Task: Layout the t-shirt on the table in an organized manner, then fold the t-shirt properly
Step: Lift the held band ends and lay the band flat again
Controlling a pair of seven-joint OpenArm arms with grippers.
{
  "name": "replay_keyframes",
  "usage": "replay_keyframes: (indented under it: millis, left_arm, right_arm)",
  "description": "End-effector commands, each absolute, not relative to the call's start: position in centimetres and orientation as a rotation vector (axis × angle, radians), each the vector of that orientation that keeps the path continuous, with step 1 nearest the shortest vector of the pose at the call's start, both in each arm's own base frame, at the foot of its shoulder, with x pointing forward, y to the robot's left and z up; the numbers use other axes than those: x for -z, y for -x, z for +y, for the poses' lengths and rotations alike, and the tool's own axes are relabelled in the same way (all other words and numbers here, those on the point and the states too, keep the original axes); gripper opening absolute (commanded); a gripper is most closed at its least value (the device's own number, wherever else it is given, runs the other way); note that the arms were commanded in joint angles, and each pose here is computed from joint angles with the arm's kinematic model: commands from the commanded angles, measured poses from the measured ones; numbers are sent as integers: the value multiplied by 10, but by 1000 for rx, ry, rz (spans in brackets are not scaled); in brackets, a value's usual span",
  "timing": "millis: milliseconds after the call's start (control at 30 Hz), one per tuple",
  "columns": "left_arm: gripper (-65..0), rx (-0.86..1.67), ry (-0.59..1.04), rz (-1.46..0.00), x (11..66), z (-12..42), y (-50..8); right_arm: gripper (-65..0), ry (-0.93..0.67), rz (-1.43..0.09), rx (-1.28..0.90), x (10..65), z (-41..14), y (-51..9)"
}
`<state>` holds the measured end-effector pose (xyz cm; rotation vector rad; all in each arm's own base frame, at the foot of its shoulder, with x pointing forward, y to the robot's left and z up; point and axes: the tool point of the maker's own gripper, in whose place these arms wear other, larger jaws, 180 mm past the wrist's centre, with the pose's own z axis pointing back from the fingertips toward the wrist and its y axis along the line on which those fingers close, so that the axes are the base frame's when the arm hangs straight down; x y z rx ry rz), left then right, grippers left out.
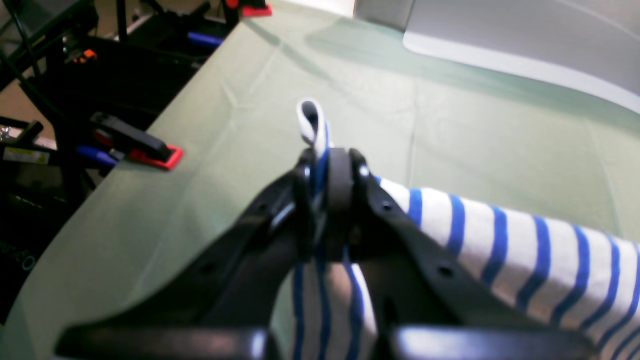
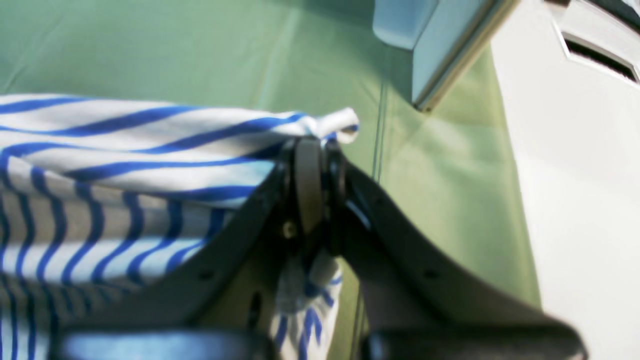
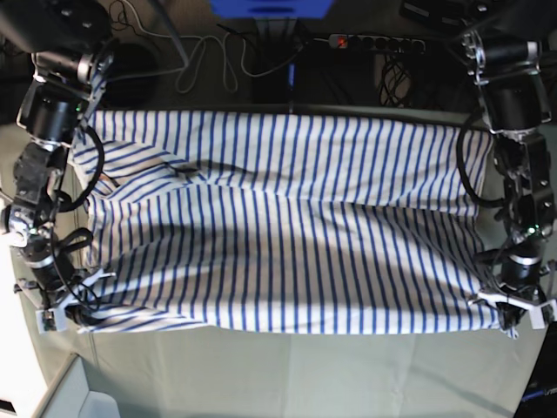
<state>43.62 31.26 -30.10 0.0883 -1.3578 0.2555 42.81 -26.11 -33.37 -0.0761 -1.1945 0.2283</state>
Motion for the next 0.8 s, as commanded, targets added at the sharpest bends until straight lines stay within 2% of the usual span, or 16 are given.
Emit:
replay_keyframes:
  millis: [0,333,767]
  left_arm:
    - [-650,-253,-99,-1432,276,317,-444]
    - [-650,-239,-105,-1390,296,314,-424]
    - [-650,-183,-122,-1312,329,304,-370]
  right_arm:
    - [-650,83,-1244,-246,317,-265,-431]
    - [-650,134,-1215,-217,331,-284,-388]
    - [-650,9,-1162,-120,370,-276,-329]
